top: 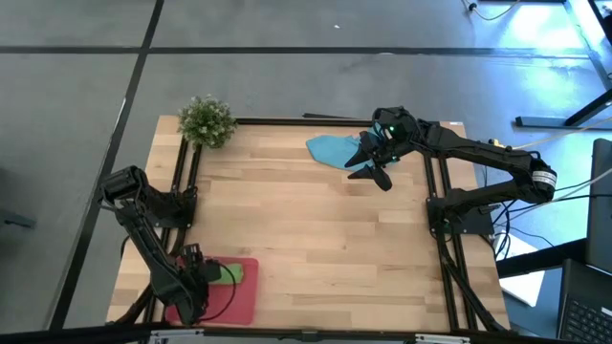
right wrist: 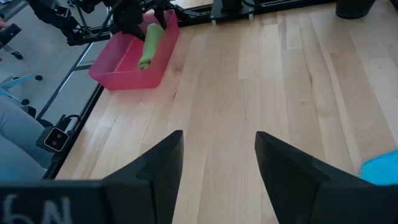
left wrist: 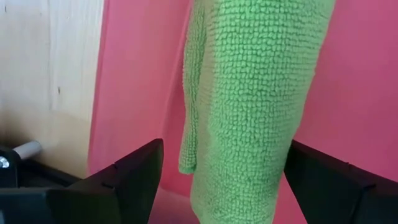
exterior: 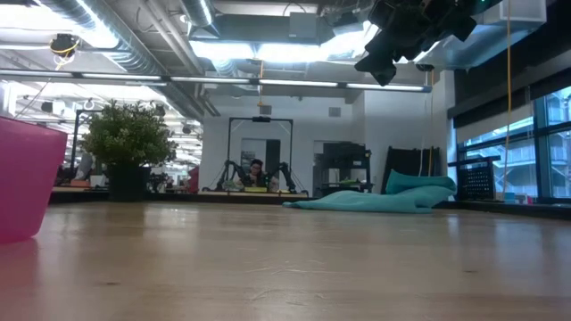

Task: Roll microfiber towels into tight, uniform cylinder then place into a basket
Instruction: Put the folded microfiber green towel into the bin

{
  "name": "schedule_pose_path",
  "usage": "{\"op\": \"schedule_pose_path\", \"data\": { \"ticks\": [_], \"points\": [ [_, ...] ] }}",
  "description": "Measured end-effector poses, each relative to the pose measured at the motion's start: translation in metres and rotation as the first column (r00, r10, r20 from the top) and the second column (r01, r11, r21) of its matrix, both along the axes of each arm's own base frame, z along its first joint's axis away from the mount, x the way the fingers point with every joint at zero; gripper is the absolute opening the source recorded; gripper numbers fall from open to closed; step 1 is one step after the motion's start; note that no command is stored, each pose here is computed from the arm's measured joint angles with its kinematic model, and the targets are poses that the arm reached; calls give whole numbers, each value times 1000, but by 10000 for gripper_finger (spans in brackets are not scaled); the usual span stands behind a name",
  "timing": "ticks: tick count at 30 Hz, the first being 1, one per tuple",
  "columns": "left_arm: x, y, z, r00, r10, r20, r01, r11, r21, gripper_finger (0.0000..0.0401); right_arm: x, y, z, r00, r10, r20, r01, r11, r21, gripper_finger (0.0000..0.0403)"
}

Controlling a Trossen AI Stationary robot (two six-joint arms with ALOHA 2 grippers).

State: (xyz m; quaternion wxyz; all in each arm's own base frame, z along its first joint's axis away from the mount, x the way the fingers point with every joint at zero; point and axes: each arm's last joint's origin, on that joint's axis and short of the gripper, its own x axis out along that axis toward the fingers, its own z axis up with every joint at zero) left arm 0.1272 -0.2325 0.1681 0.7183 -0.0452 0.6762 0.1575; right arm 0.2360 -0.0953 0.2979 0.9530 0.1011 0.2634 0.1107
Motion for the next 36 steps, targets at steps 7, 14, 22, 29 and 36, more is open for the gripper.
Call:
{"op": "schedule_pose_path", "data": {
  "ticks": [7,14,22,29,36],
  "points": [
    [-1,4,1,1000,21,-14,-21,999,33,307,0,0,0,1000,0,0,0,1000,0,200],
    [-2,12,8,996,80,-40,-78,996,53,307,0,0,0,1000,0,0,0,1000,0,200],
    [-6,17,23,997,80,-23,-80,997,10,307,0,0,0,1000,0,0,0,1000,0,200],
    [-12,29,43,991,131,-3,-131,991,-22,307,0,0,0,1000,0,0,0,1000,0,200],
    [-20,44,64,983,181,19,-179,981,-68,307,0,0,0,1000,0,0,0,1000,0,200]
  ]
}}
